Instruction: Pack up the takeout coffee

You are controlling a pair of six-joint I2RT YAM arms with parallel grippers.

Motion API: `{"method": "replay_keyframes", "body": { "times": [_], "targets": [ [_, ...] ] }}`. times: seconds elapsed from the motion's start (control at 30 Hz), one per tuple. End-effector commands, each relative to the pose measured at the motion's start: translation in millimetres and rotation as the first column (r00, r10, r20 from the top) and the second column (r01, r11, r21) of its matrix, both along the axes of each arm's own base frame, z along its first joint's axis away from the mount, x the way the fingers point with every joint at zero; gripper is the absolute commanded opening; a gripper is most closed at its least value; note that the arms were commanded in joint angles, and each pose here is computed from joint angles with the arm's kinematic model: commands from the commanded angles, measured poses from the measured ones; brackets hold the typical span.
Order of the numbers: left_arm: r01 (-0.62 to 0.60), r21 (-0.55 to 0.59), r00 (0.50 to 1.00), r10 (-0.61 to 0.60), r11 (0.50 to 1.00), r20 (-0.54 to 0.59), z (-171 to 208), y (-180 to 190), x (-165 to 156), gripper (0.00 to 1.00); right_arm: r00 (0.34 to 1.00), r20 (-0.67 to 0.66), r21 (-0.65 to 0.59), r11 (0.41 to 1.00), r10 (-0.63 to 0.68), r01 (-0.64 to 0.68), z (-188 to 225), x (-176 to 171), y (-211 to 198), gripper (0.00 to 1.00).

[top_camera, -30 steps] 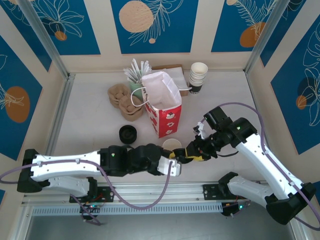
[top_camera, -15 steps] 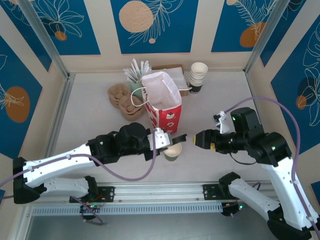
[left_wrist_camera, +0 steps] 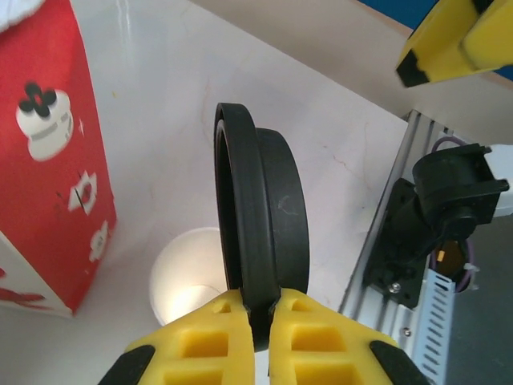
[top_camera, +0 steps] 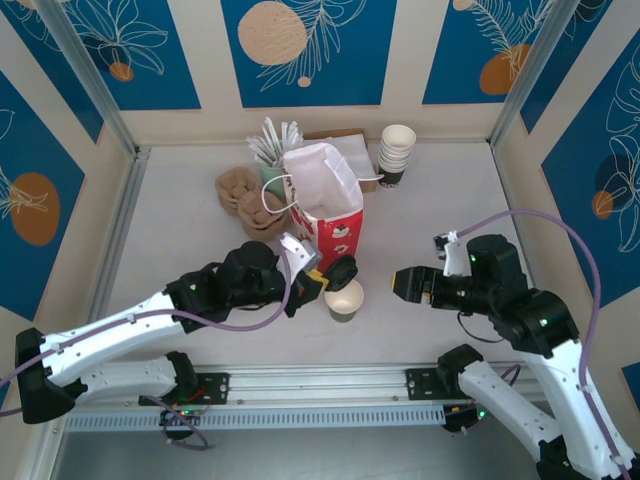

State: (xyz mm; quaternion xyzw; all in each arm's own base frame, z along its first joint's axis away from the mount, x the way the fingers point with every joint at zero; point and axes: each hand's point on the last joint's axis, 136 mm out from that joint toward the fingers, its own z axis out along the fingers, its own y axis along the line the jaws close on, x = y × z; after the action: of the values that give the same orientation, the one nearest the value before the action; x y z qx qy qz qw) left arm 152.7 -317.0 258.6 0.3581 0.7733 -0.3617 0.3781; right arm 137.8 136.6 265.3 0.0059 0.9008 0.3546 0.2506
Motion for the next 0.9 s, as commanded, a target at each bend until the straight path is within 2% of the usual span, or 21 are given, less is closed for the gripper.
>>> {"method": "replay_keyframes", "body": {
  "times": [0.0, 0.23, 0.43, 0.87],
  "targets": [
    [-0.046, -0.076, 0.990, 0.035, 0.996, -0.137, 0.5, -3.4, -3.2, 0.08, 0.999, -0.054, 0.068, 0.998, 0.002, 0.001, -12.7, 10.9, 13.2, 0.76],
    [-0.114, -0.092, 0.958, 0.085, 0.989, -0.273, -12.2, -6.6, -2.7, 0.08, 0.990, -0.140, 0.159, 0.987, -0.011, 0.033, -30.3, 18.3, 19.0, 0.76],
    [-0.171, -0.124, 0.906, 0.106, 0.977, -0.409, -24.6, -14.6, -0.2, 0.08, 0.984, -0.180, 0.240, 0.969, -0.006, 0.050, -37.5, 24.2, 19.6, 0.76],
    [-0.248, -0.141, 0.819, 0.129, 0.959, -0.559, -58.1, -18.5, 10.1, 0.11, 0.972, -0.234, 0.354, 0.931, 0.000, 0.085, -47.9, 42.1, 19.3, 0.74]
  ]
}}
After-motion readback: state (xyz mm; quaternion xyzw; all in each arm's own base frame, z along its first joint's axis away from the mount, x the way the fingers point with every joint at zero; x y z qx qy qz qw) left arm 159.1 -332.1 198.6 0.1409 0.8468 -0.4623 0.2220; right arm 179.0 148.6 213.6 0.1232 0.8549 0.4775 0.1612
